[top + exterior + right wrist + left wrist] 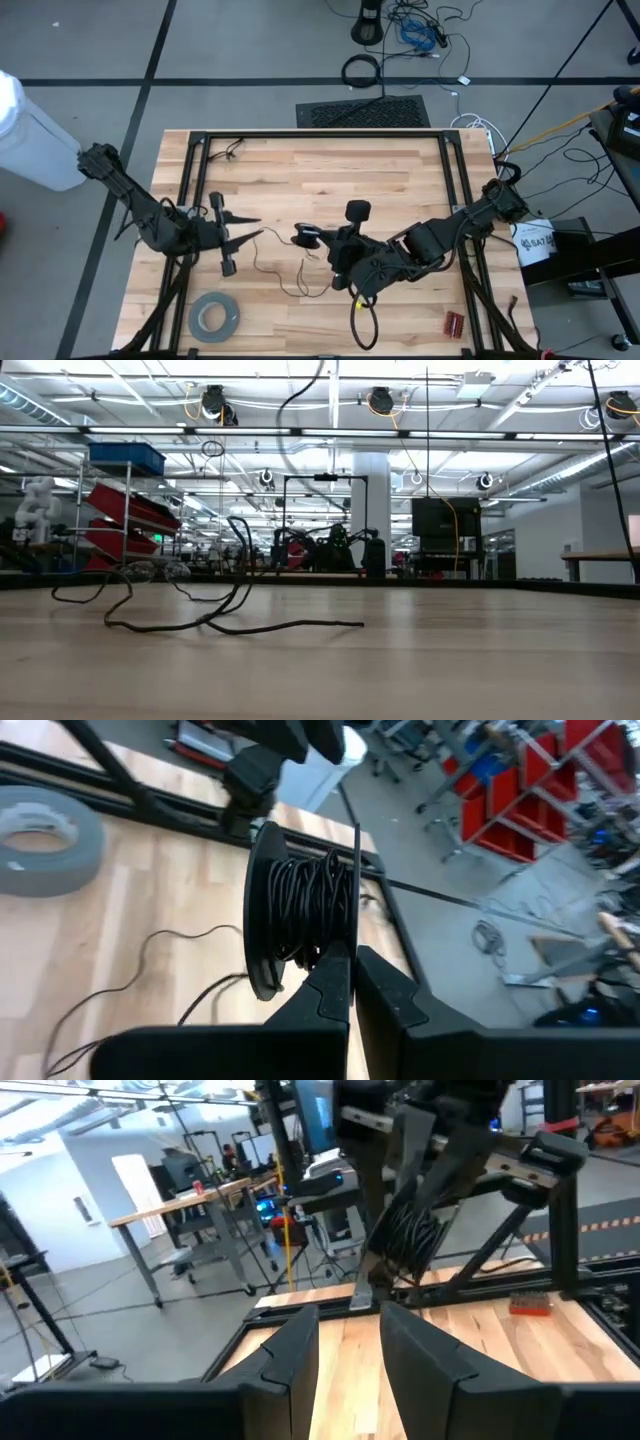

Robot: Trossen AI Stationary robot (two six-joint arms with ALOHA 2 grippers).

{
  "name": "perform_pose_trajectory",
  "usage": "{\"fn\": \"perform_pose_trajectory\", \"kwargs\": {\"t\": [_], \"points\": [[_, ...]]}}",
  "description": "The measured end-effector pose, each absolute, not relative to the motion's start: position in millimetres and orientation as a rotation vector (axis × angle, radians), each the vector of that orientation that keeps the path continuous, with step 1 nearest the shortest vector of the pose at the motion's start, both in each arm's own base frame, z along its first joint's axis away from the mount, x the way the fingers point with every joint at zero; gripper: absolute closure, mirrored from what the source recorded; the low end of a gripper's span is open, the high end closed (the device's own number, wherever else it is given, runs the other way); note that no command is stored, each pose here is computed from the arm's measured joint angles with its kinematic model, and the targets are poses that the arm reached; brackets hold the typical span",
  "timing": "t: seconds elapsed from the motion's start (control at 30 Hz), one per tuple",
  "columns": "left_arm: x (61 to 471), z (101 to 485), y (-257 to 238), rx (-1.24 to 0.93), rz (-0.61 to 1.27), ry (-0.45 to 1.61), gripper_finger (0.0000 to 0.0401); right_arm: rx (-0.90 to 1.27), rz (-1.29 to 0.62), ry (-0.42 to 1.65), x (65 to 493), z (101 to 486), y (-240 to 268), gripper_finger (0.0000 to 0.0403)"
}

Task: Coil cords
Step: Uncoil the black wire from the spool

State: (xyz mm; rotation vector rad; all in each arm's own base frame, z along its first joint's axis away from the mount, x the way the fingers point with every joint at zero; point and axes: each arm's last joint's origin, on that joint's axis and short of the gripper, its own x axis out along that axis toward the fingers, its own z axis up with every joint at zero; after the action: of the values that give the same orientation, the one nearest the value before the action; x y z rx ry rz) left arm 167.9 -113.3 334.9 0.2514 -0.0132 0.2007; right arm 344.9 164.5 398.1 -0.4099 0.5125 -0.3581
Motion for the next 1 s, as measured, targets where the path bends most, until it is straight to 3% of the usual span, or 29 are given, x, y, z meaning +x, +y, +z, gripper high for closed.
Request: {"fn": "perform_pose_trajectory", "kwargs": {"t": [0.27,0.57,0.73,1.0], "points": [[193.8,318.1,-128.1,0.442,0.129,0.01,0.0285,-0.402,-0.313,0.534,350.4,396.2,158.0,0.0403],[193.9,320.6,-130.9,0.445,0.025,-0.035,0.0283,-0.418,-0.263,0.551,348.7,394.9,161.7,0.0403],[188.8,325.8,-135.3,0.369,-0.116,-0.096,0.025,-0.409,-0.149,0.568,349.5,394.0,164.4,0.0403],[191.6,327.3,-128.8,0.468,-0.01,-0.087,0.0219,-0.447,-0.047,0.579,350.1,393.0,167.4,0.0403]]}}
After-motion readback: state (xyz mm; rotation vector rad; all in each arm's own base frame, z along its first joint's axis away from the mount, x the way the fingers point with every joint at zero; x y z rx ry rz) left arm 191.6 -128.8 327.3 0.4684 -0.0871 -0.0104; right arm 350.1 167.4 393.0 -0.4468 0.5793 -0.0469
